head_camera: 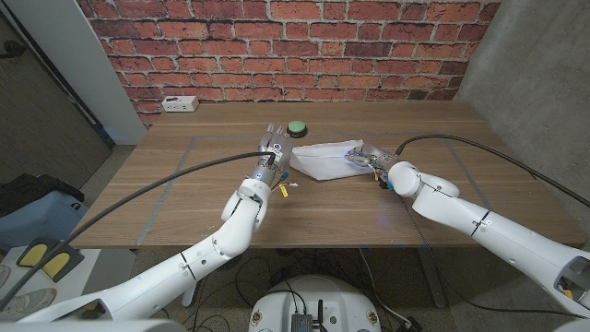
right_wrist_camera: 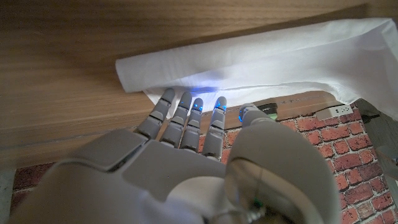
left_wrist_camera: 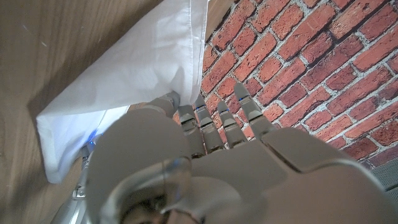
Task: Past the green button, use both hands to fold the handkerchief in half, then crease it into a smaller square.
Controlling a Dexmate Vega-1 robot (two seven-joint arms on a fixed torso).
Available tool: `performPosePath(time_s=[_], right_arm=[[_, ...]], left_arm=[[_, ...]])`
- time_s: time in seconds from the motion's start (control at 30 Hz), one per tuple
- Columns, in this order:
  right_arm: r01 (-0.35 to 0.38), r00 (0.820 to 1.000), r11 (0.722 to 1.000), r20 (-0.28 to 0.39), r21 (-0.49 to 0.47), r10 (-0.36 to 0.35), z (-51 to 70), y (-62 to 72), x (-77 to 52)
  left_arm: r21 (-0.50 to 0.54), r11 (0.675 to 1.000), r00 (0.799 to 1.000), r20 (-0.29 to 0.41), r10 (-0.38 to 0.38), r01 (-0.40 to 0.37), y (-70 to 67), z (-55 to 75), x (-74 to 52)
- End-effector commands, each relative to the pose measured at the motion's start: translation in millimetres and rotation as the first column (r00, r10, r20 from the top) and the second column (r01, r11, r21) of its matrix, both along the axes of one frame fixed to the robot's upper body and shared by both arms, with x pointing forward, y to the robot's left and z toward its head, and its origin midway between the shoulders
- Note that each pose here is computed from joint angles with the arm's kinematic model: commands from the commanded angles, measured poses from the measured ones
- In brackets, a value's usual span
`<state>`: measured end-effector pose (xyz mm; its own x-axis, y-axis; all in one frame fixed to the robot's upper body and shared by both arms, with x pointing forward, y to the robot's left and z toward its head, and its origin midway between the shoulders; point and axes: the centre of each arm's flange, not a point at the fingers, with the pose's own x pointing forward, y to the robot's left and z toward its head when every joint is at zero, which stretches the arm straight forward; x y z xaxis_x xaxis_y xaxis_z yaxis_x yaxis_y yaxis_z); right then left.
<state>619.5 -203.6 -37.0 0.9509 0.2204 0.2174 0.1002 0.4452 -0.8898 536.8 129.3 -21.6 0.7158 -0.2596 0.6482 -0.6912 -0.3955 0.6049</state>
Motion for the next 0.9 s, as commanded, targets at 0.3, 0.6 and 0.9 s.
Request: performPosePath(time_s=[0.3, 0.6, 0.9], right_arm=[[-0.022, 0.999, 0.999, -0.049, -0.049, 0.02, -2.1, 12.6, 7.2], [-0.034, 0.996, 0.996, -0.088, -0.084, 0.027, -4.9, 19.7, 14.7], [-0.041, 0.994, 0.994, -0.104, -0.098, 0.031, -6.8, 23.7, 19.2]], left_arm=[[0.031, 0.999, 0.999, 0.039, -0.029, 0.027, 2.1, 7.5, 8.4], [0.09, 0.995, 0.997, 0.061, -0.055, 0.049, -3.0, 18.1, 13.9], [0.167, 0.982, 0.99, 0.095, -0.102, 0.085, -15.5, 32.1, 21.6]])
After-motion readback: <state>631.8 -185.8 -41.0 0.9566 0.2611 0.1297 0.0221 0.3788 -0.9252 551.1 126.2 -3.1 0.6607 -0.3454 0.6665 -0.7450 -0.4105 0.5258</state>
